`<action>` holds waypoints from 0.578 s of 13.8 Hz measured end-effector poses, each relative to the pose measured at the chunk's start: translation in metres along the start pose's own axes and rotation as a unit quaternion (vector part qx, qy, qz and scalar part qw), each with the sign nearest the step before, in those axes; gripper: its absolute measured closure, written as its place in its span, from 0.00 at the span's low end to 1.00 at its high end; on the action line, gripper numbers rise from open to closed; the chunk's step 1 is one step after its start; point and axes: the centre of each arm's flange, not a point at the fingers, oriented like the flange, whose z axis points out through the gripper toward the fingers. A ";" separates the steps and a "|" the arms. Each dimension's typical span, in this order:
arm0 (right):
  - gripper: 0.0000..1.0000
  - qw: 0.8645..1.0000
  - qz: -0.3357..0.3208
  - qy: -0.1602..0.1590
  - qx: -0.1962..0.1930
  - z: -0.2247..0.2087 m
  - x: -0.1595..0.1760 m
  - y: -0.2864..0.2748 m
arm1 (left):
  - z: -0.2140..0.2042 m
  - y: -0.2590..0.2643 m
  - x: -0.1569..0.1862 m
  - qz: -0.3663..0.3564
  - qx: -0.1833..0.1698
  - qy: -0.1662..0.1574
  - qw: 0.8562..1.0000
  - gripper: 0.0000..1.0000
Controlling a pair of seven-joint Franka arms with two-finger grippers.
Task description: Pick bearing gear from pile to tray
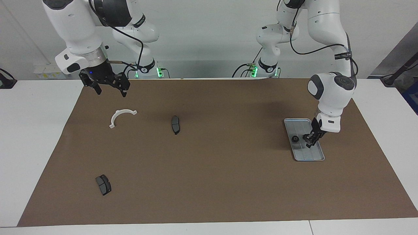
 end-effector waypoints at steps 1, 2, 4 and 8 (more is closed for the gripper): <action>0.00 1.000 0.000 0.000 0.000 0.000 0.000 0.000 | 0.000 0.000 0.000 0.000 -0.001 0.002 1.000 0.59; 0.00 1.000 0.000 0.000 0.000 0.000 0.000 0.000 | -0.001 0.000 0.001 0.000 -0.001 0.003 1.000 0.49; 0.00 1.000 0.000 0.000 0.000 0.000 0.000 0.000 | -0.002 0.001 0.002 0.000 -0.002 0.004 1.000 0.26; 0.00 1.000 0.000 0.000 0.000 0.000 0.000 0.000 | -0.016 0.018 0.006 0.011 -0.001 -0.007 1.000 0.00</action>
